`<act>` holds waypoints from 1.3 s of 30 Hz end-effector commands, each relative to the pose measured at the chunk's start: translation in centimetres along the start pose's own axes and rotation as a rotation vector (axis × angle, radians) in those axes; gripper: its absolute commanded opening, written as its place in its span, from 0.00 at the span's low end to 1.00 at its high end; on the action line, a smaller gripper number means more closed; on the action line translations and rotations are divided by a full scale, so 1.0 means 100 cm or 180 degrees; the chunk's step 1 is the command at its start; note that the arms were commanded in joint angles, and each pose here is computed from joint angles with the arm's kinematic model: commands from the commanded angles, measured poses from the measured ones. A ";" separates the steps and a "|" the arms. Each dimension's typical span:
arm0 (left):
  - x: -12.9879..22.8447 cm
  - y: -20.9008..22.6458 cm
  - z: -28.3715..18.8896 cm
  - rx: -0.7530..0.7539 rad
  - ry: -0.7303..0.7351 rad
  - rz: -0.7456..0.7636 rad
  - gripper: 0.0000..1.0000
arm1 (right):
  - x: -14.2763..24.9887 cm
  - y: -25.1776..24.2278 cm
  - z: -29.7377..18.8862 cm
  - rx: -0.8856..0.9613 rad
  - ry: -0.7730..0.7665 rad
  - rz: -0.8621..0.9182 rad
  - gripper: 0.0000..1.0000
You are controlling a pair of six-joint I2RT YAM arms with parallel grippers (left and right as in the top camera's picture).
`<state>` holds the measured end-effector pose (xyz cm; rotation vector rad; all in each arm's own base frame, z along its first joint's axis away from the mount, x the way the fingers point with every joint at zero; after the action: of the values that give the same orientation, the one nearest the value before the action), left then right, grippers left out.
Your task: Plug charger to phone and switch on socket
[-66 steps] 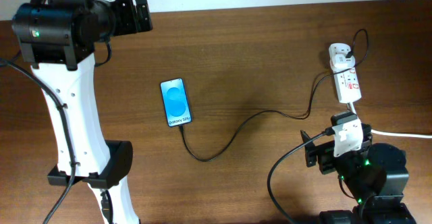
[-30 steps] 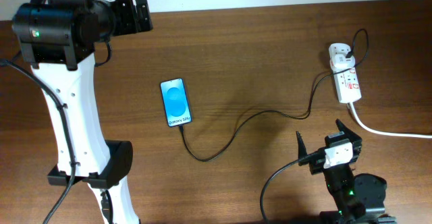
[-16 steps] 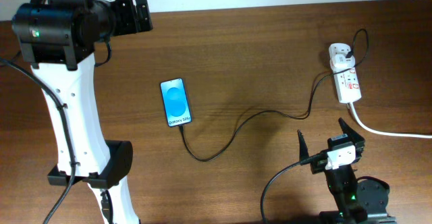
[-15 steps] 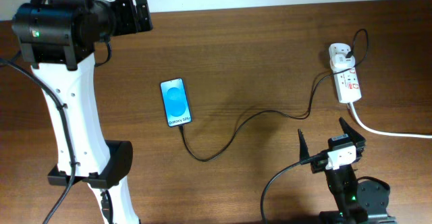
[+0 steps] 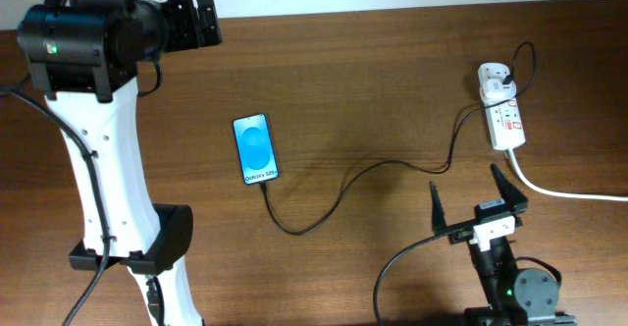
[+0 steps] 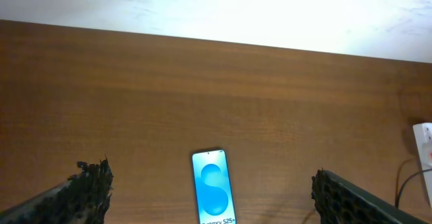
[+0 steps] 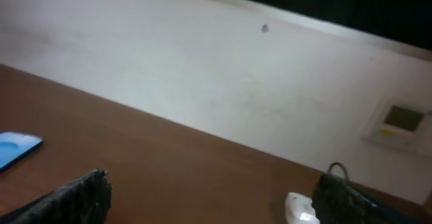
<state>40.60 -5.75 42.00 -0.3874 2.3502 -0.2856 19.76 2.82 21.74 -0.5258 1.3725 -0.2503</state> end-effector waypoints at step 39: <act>-0.002 0.001 -0.009 0.0041 -0.0061 -0.0011 0.99 | 0.048 0.028 0.000 -0.0264 0.0457 0.0121 0.99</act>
<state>40.60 -5.75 42.00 -0.3874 2.3502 -0.2856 20.37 2.97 16.42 -0.5627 1.5337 -0.2061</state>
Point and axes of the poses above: each gripper's point midway between its finger pads, its own z axis out along the fingers, its own y axis along the line the jaws close on, x = y × z, the point moved 4 cm from there along -z, back along the fingers, and after that the axes turned 15 degrees about -z, right-handed, at the moved point
